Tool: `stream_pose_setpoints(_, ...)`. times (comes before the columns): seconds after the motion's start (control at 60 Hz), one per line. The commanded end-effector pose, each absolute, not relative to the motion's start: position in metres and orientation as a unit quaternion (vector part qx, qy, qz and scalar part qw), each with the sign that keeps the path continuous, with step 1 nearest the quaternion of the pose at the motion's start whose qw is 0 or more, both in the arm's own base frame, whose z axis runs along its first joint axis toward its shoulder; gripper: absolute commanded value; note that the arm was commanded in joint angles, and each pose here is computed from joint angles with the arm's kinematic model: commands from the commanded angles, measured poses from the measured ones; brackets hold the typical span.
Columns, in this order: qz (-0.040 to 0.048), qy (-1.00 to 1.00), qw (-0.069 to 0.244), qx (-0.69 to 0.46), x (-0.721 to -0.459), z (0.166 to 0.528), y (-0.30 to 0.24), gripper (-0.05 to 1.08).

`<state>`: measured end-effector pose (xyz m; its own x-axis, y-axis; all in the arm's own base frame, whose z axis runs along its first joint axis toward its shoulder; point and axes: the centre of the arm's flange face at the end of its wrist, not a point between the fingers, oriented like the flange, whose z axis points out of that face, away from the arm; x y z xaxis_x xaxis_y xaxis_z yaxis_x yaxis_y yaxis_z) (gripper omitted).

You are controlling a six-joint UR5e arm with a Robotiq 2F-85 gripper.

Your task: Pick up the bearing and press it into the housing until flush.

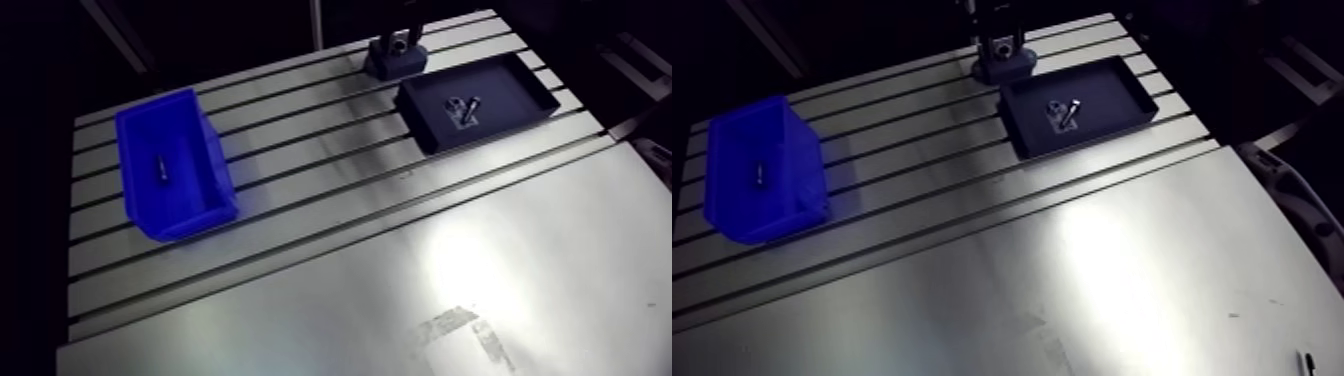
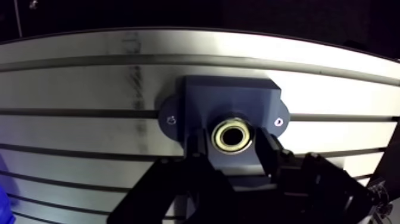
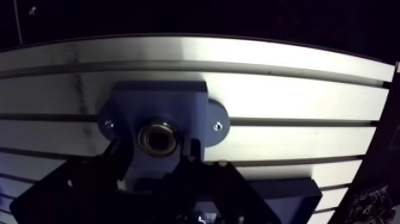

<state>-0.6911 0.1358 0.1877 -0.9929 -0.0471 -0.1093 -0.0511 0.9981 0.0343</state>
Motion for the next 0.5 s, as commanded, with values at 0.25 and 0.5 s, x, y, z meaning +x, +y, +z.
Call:
stream_pose_setpoints(0.25,0.0286,0.999,0.028,-0.023,-0.690,0.231,0.137,0.00)
stream_pose_setpoints(0.5,0.0199,1.000,0.024,-0.002,-0.686,0.233,0.138,1.01)
